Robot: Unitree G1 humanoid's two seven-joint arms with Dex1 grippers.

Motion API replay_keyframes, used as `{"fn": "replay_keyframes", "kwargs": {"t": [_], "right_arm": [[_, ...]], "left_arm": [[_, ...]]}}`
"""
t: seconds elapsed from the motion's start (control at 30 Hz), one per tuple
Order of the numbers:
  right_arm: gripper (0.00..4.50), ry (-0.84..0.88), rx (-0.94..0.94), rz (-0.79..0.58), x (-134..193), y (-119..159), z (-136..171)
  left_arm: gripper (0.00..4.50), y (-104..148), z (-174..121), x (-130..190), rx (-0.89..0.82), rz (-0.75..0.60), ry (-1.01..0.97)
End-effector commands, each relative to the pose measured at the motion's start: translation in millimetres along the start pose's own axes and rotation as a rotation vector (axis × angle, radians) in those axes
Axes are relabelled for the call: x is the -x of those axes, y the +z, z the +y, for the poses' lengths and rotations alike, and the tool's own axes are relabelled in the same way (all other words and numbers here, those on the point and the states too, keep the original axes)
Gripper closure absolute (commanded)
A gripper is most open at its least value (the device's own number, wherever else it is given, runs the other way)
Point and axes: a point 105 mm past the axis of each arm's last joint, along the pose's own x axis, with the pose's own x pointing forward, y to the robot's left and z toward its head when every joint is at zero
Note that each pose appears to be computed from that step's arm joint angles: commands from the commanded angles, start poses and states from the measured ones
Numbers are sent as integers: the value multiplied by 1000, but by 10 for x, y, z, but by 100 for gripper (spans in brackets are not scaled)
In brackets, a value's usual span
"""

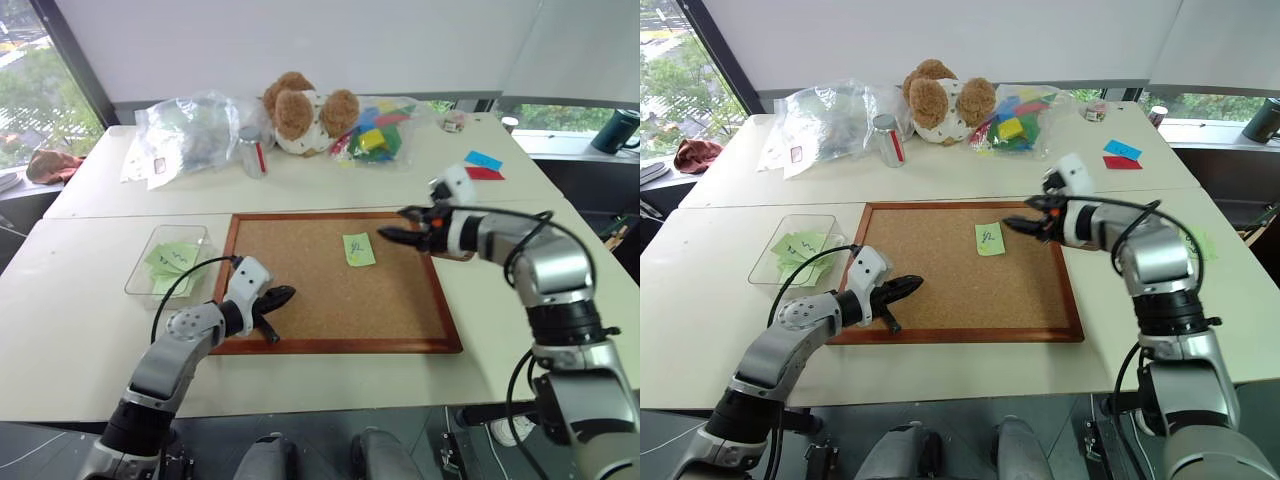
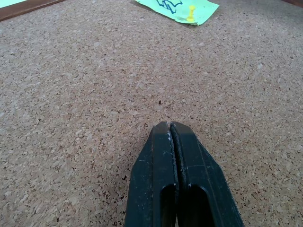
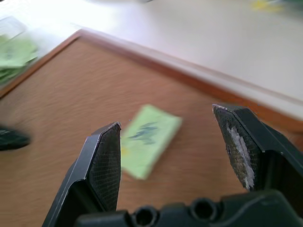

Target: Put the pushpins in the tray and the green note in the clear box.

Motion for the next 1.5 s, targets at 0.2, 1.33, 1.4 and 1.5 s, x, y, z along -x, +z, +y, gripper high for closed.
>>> {"fn": "replay_keyframes", "kwargs": {"t": [0.2,1.33,1.4,1.5], "right_arm": [[113,13,13,30,-296,-151,183],[446,18,37,-35,-267,163,205],[446,20,46,-43,-225,218,221],[446,32,72,-46,-159,262,271]], "left_arm": [[450,-245,-4,36,44,87,8],[450,-290,-45,59,65,97,13],[450,-294,-48,56,66,97,13],[450,-269,-34,50,79,82,16]]}}
